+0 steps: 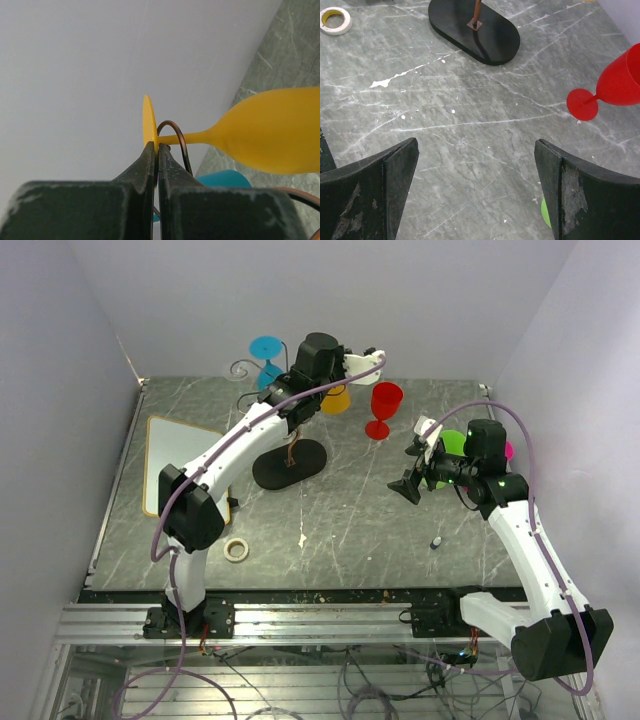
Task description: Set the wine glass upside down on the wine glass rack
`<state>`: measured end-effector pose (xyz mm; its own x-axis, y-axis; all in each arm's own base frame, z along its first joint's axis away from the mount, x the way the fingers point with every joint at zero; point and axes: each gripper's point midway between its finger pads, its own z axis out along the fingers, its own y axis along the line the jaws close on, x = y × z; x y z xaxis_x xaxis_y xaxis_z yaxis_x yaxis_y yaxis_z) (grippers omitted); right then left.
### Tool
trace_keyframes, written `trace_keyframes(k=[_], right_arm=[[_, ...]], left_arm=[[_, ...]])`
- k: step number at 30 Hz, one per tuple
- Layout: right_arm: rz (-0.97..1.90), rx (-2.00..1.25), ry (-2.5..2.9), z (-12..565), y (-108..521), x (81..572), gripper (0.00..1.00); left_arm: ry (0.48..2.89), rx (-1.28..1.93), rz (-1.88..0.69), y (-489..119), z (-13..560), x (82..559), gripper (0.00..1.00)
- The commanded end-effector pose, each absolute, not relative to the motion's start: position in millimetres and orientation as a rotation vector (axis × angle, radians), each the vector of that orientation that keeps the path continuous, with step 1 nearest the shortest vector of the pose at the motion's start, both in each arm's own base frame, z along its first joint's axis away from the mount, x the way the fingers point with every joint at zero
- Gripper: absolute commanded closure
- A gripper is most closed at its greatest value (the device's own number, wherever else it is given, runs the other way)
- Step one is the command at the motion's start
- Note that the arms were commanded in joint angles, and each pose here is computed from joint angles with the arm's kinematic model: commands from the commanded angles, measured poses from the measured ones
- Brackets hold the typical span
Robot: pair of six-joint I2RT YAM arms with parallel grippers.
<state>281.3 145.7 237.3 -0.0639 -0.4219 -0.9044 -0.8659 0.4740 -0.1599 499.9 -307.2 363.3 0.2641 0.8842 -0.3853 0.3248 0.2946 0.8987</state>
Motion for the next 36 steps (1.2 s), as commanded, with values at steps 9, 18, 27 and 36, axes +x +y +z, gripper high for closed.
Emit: trace_keyframes(k=[9,18,27,36], right_arm=[[0.519,-1.123,1.654,240.8,145.9,279.5,0.0],[0.513,-1.122,1.657,240.4,145.1,280.1,0.0],[0.509,-1.121,1.658,240.0,144.7,280.4,0.0],[0.507,-1.118,1.663,238.9,144.3,281.2,0.0]], left_arm=[[1.36,1.142,0.61,-289.5,386.3,506.2,0.92],[1.391,1.14,0.612,-280.3,379.8,509.0,0.91],[1.403,1.159,0.583,-281.4,374.6,506.6,0.9],[1.412,1.176,0.533,-283.4,370.0,498.0,0.83]])
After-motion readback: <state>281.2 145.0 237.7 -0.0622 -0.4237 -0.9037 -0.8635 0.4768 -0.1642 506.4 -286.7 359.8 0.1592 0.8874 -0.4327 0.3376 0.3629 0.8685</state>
